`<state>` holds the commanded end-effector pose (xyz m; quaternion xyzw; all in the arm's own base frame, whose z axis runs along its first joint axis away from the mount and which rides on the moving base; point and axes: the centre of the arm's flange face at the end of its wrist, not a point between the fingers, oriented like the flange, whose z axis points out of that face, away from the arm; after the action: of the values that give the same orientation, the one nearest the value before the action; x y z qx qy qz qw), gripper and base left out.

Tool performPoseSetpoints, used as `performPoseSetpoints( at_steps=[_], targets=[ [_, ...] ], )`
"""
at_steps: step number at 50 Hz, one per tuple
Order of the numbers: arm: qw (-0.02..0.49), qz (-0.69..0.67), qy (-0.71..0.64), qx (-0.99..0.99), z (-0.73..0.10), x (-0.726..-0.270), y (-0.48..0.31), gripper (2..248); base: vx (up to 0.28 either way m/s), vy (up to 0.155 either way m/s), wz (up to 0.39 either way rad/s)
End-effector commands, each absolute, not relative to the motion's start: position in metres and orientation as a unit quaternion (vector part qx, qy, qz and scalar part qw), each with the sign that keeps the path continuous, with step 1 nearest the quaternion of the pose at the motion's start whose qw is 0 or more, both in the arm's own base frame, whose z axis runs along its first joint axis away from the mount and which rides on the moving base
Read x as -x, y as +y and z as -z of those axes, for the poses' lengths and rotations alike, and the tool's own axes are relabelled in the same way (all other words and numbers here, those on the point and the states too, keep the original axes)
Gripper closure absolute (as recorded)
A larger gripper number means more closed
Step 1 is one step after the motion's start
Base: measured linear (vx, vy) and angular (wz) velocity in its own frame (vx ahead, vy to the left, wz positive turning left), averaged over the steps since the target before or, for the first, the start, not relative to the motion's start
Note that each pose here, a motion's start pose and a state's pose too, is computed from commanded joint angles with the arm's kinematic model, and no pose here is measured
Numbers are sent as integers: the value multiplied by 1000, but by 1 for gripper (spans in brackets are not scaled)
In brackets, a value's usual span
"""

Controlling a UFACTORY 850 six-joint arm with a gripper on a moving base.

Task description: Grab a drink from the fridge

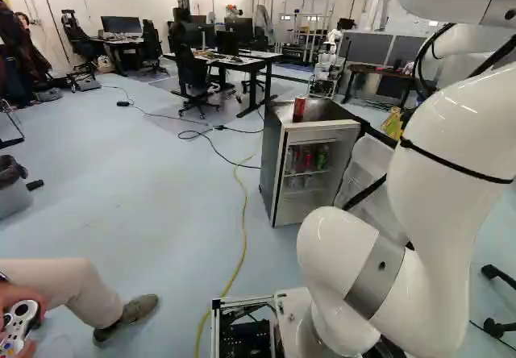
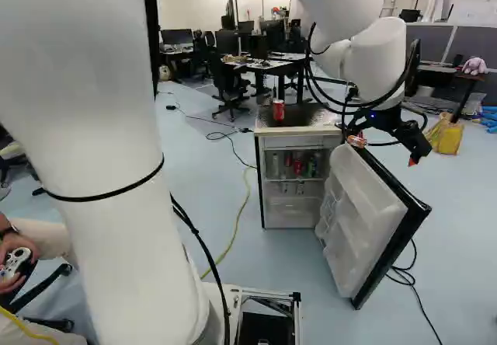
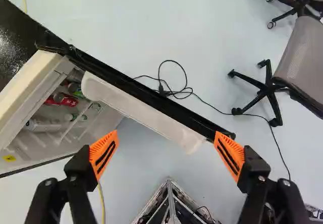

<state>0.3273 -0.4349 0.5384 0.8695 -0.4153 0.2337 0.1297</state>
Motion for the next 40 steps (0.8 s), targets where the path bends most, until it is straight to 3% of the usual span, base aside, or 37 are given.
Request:
performPoseSetpoints(
  at_steps=[40],
  targets=[
    [107,-209,-470,-851,-532,-327,-503,3,0,0,0]
  ],
)
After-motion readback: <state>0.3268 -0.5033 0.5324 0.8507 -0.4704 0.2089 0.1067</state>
